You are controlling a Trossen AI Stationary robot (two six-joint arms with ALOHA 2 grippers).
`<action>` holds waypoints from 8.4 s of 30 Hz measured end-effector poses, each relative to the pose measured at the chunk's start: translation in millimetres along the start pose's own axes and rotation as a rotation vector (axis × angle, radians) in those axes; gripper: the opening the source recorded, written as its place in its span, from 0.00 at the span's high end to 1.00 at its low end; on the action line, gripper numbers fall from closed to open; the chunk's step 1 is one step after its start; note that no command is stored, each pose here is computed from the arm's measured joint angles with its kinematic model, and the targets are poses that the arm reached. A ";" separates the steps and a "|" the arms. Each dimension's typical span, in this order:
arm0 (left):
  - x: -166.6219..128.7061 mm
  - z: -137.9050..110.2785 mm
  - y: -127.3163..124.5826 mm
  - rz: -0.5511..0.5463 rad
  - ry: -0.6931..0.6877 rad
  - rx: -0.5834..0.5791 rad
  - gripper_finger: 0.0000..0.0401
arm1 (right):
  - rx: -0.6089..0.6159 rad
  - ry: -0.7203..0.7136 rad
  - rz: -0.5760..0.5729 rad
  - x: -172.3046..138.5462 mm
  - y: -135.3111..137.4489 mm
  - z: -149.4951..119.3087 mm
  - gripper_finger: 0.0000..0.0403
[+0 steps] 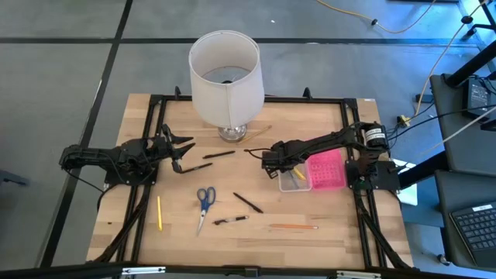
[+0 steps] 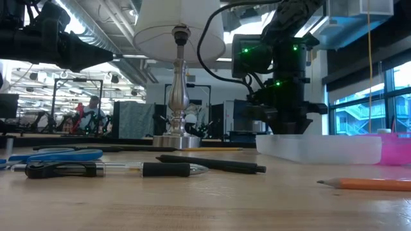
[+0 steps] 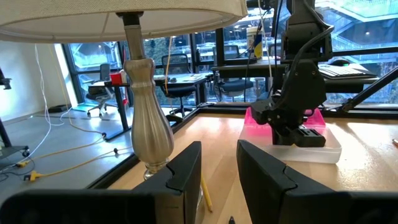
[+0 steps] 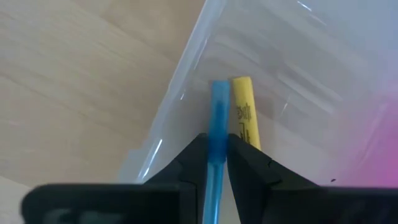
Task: Pick & place school supplies into a supply box
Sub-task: Put the blue pen into the supply box, then put the orange pencil into the supply box
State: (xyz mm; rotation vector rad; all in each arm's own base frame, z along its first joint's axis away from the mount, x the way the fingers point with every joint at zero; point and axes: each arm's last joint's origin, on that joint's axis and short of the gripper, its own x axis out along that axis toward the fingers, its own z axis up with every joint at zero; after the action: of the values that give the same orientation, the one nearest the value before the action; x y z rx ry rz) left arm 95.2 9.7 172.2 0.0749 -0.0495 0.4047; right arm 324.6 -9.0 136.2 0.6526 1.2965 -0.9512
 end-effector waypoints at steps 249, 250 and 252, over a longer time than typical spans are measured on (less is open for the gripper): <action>0.0 0.0 0.0 0.001 0.000 0.000 0.76 | -0.048 0.254 0.042 -88.6 -22.0 -55.6 0.96; 0.0 0.0 0.0 0.000 0.000 0.000 0.76 | -0.049 0.254 0.042 -88.6 -22.0 -55.6 0.96; 0.0 0.0 0.0 0.000 0.000 0.000 0.76 | -0.049 0.259 0.044 -88.5 -22.0 -55.8 0.96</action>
State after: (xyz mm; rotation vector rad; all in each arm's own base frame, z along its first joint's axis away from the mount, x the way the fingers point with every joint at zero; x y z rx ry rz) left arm 95.2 9.7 172.2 0.0750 -0.0494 0.4047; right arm 277.8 46.6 214.6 0.7821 1.5227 -0.8156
